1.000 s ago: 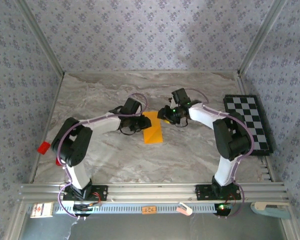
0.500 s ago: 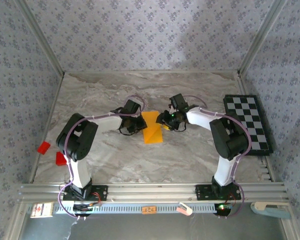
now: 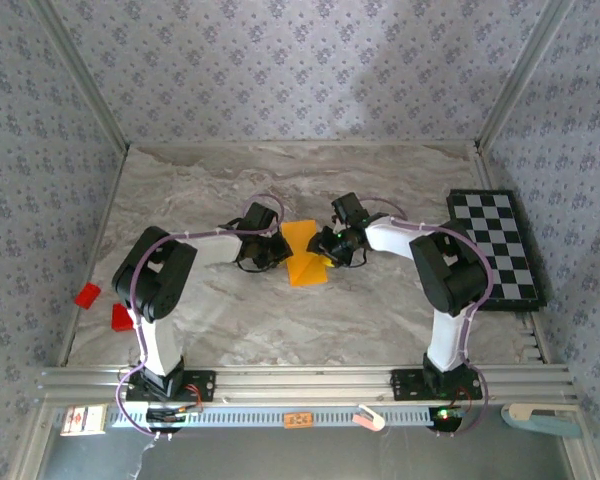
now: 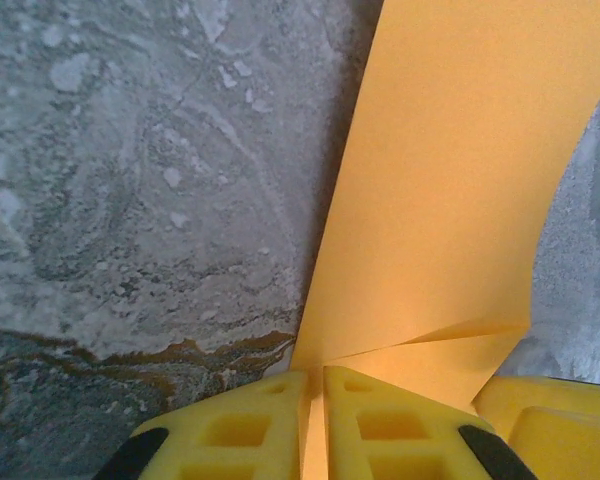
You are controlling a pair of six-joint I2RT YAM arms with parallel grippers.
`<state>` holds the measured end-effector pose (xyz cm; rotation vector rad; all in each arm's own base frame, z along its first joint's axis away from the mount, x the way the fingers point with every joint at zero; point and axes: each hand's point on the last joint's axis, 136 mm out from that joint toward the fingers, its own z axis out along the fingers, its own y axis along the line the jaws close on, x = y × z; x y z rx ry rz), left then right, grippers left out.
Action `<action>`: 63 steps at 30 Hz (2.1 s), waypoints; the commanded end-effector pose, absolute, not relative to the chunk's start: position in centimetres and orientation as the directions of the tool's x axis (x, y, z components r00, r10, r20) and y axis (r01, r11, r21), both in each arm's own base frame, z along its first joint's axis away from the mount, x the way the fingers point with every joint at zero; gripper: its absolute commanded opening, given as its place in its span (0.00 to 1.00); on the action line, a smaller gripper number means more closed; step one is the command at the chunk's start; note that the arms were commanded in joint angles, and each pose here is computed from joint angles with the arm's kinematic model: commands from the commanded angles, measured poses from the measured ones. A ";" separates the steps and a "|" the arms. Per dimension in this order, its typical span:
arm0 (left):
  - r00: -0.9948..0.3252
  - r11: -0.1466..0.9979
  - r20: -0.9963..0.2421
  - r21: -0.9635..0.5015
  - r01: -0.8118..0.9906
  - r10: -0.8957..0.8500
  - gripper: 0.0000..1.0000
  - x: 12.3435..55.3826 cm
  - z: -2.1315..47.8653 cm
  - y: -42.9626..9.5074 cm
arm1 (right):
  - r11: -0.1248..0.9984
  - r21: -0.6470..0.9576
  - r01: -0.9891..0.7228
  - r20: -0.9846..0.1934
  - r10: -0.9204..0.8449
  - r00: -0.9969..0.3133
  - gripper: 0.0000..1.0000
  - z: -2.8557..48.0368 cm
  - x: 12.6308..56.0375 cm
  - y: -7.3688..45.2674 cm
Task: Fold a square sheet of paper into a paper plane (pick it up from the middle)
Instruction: Fold the triangle a second time at the center of the table, then pick up the paper from the center of the table.
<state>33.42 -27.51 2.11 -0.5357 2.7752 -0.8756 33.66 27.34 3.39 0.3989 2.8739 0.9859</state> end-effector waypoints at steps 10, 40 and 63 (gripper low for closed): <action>-0.913 0.788 -0.019 -0.513 -0.340 -0.407 0.13 31.9 -0.1 -26.0 | 0.714 0.663 0.224 0.052 0.255 -0.966 0.36 3.4 34.0 29.2; -0.918 0.762 -0.041 -0.572 -0.303 -0.395 0.17 32.9 2.9 -26.0 | 0.647 0.753 0.121 -0.057 0.247 -0.967 0.11 4.3 34.1 30.0; -0.834 0.338 -0.228 -0.940 0.053 -0.503 1.00 34.8 19.9 -25.5 | 0.244 0.955 -0.168 -0.228 0.240 -0.944 0.05 21.0 37.9 31.8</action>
